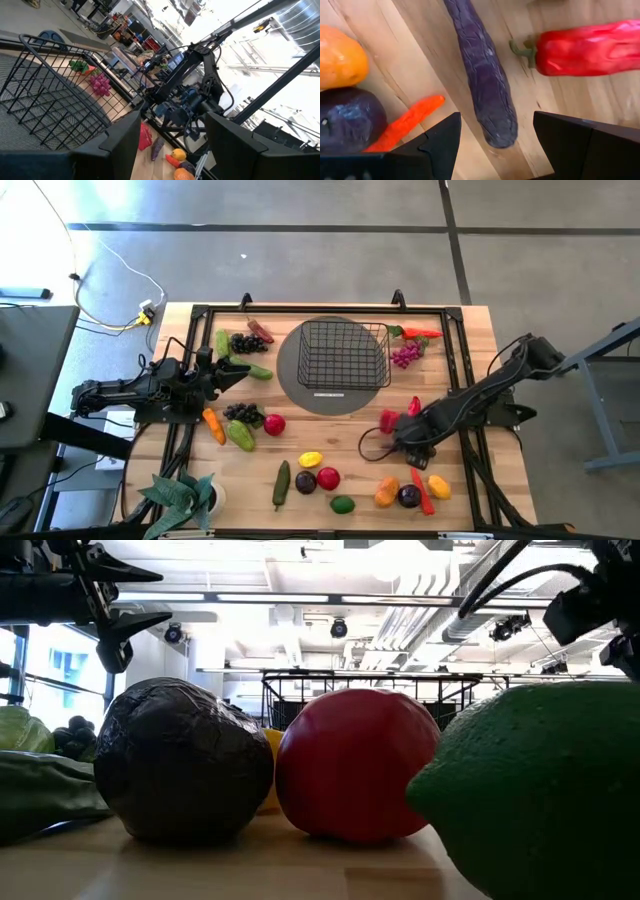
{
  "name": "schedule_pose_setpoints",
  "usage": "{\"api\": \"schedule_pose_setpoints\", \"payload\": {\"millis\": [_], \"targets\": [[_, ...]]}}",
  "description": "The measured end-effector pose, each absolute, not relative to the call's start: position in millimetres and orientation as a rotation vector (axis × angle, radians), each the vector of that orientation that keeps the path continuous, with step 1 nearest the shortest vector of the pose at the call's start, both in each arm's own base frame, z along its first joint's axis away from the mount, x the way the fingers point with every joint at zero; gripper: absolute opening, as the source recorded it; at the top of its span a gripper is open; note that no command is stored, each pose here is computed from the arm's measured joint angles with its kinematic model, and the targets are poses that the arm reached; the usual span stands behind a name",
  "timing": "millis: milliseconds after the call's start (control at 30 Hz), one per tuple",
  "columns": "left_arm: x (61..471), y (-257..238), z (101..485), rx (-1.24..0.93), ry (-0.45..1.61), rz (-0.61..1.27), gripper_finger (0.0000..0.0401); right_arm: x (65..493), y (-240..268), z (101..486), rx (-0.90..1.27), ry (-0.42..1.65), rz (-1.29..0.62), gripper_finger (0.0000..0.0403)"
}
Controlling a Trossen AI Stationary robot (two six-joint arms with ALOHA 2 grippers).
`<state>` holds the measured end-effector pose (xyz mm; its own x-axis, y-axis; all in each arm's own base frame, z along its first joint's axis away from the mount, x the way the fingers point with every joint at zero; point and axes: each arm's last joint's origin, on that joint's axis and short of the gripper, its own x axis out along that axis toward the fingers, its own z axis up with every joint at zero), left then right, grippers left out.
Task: Build produce basket
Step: Put the purple eggplant into the black mesh basket
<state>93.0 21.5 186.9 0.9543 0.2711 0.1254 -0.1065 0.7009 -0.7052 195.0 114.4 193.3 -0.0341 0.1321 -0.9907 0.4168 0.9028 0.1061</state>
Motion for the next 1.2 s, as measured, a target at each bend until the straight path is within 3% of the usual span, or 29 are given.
{"api": "schedule_pose_setpoints", "payload": {"millis": [700, 833, 1033, 1200], "targets": [[93, 22, 187, -0.767, -0.227, 0.212, 0.0211, 213, 125, 141, 0.387, 1.749, -0.367, 0.0228], [93, 22, 187, -0.767, -0.227, 0.212, 0.0211, 215, 127, 136, 0.394, 1.752, -0.358, 0.0193], [93, 22, 187, -0.767, -0.227, 0.212, 0.0211, 216, 129, 142, 0.434, 1.716, -0.335, 0.0105], [92, 21, 190, -0.775, -0.235, 0.209, 0.0211, 214, 128, 155, 0.484, 1.673, -0.32, 0.0096]]}}
